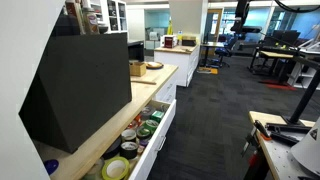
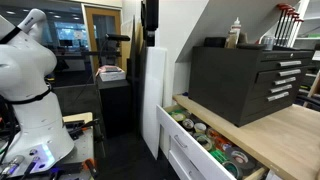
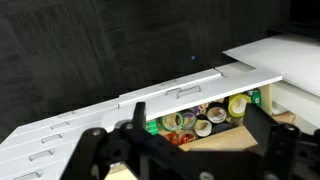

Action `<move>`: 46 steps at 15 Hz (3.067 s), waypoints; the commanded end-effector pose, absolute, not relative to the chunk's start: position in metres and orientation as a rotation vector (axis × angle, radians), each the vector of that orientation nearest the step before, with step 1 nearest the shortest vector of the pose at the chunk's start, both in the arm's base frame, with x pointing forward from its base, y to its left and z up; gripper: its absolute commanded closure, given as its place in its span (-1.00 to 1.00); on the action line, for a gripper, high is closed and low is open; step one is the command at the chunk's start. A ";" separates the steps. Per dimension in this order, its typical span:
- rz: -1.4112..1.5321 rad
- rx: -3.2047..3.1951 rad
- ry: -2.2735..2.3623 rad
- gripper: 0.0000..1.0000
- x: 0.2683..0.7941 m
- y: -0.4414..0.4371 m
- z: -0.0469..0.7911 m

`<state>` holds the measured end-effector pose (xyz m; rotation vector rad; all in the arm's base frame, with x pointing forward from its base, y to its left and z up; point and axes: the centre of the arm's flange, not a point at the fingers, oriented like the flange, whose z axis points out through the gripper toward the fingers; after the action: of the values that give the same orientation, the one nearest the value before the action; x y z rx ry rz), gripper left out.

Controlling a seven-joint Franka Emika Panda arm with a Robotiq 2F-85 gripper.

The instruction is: Close the top drawer of the cabinet.

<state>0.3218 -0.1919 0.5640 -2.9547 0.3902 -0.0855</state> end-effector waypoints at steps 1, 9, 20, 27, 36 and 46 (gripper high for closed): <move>-0.086 -2.955 0.390 -1.00 0.322 -0.192 0.564; -0.085 -2.958 0.387 -1.00 0.324 -0.191 0.561; -0.020 -3.036 0.137 -1.00 0.371 -0.122 0.474; -0.056 -3.076 0.007 -1.00 0.402 -0.085 0.396; 0.007 -3.093 0.010 -1.00 0.403 -0.082 0.389; -0.009 -3.111 -0.009 -1.00 0.421 -0.045 0.279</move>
<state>0.4091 -0.0609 0.3199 -3.1080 -0.0236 0.0257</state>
